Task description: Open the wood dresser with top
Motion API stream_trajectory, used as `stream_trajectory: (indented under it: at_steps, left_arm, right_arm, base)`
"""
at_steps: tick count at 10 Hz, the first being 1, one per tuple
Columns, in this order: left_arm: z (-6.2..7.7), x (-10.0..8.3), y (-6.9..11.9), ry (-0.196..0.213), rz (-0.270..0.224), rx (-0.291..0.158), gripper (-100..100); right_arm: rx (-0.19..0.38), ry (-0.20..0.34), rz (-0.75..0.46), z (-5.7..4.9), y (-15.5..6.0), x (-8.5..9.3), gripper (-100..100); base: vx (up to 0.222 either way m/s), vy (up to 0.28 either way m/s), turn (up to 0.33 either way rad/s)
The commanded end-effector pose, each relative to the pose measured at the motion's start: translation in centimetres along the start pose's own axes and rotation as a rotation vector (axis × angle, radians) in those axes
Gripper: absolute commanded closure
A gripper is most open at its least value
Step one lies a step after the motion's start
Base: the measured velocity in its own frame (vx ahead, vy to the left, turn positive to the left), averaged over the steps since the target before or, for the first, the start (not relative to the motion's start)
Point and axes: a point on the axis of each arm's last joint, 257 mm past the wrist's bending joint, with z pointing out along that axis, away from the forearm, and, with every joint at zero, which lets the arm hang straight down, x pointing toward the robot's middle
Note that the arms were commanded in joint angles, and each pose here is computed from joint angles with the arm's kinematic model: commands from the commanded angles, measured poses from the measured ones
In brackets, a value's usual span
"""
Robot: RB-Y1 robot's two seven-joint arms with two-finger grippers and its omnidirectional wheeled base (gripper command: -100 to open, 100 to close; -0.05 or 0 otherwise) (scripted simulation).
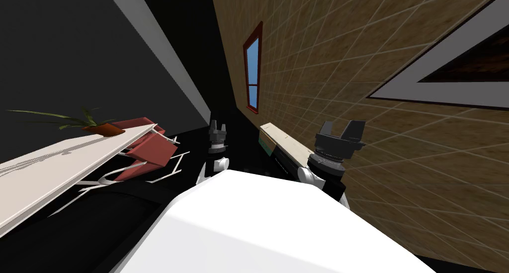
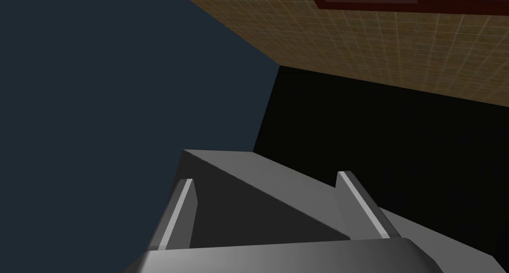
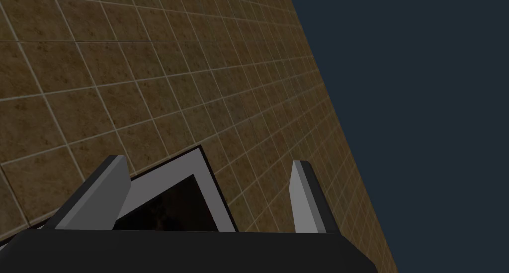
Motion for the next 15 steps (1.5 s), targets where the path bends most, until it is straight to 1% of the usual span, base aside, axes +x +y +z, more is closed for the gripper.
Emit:
stream_trajectory:
  at_steps: [1, 9, 10, 13, 15]
  left_arm:
    - [0.0, 0.0, 0.0, 0.0, 0.0, 0.0, 0]
    - [0.0, 0.0, 0.0, 0.0, 0.0, 0.0, 0]
    - [0.0, 0.0, 0.0, 0.0, 0.0, 0.0, 0]
    - [0.0, 0.0, 0.0, 0.0, 0.0, 0.0, 0]
    - [0.0, 0.0, 0.0, 0.0, 0.0, 0.0, 0]
  right_arm:
    - [0.0, 0.0, 0.0, 0.0, 0.0, 0.0, 0]
    - [0.0, 0.0, 0.0, 0.0, 0.0, 0.0, 0]
    - [0.013, 0.048, -0.035, -0.2, -0.8, 1.1, -100]
    - [0.046, 0.129, -0.115, -1.0, -2.6, 3.3, -100]
    - [0.071, 0.197, -0.189, -1.9, -4.2, 5.1, -100]
  base:
    - [0.0, 0.0, 0.0]
    - [0.0, 0.0, 0.0]
    - [0.025, 0.005, 0.012]
    - [0.058, 0.006, 0.015]
    - [0.081, -0.004, 0.024]
